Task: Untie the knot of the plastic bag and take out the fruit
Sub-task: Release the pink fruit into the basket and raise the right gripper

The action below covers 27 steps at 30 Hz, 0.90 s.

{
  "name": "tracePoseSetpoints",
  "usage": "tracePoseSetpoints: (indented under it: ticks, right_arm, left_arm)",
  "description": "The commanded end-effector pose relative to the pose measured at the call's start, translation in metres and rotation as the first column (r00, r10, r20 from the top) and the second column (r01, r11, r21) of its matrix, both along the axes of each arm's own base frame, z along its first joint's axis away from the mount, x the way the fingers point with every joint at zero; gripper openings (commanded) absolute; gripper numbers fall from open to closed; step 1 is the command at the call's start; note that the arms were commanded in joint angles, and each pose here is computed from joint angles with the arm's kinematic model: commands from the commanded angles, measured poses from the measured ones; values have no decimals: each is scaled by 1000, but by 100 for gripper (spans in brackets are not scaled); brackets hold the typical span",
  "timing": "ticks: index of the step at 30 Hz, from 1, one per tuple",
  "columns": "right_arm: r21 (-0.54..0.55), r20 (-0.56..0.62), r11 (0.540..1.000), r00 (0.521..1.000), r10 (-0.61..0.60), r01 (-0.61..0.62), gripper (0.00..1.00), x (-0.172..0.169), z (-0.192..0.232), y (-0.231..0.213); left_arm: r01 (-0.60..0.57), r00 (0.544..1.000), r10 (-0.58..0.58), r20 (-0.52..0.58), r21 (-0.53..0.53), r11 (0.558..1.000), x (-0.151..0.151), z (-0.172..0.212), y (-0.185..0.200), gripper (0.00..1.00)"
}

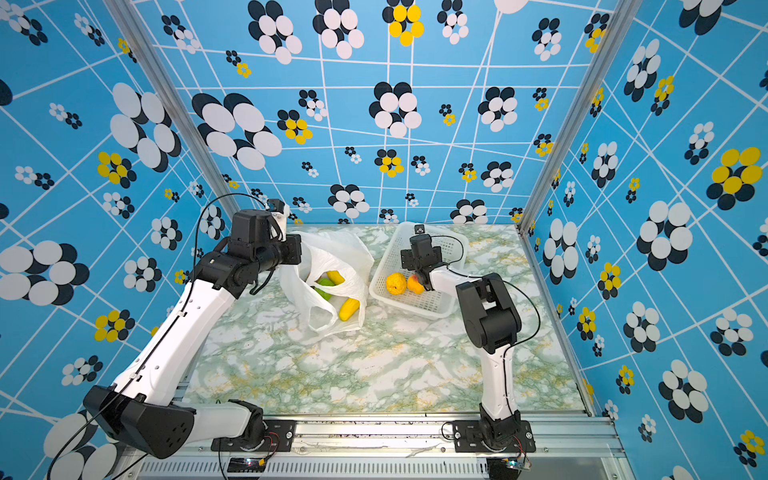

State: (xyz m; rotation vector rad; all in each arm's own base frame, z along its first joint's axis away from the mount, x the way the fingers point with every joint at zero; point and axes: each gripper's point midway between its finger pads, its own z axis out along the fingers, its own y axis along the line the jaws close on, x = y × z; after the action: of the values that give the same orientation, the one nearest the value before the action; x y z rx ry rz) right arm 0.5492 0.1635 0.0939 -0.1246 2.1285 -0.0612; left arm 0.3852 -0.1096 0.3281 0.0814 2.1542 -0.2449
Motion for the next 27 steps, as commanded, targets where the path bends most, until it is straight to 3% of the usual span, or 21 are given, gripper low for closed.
tracePoseSetpoints:
  ticks: [1, 11, 17, 19, 23, 27]
  right_arm:
    - [-7, -5, 1000, 1000, -28, 28, 99, -2, -4, -4]
    - [-18, -42, 998, 997, -61, 61, 99, 1, -8, -8]
    - [121, 229, 990, 968, -104, 77, 99, -26, 41, -24]
    - [157, 225, 987, 971, -77, 42, 99, -33, 44, -24]
    - [171, 39, 985, 999, -3, -3, 99, -38, 36, -11]
    - [346, 173, 923, 979, 112, -166, 99, -71, 74, 17]
  left_arm:
    - [-18, 999, 18, 48, -6, 1000, -3, 19, 6, 0]
    - [-20, 999, 20, 49, -4, 1000, -3, 19, 7, 0]
    - [-20, 999, 21, 51, -4, 1000, -4, 20, 7, 0]
    - [-17, 999, 17, 51, -8, 1000, -4, 20, 6, 0]
    - [-9, 999, 10, 46, -14, 1000, -4, 19, 5, 0]
    - [-9, 999, 10, 48, -14, 1000, -4, 20, 5, 0]
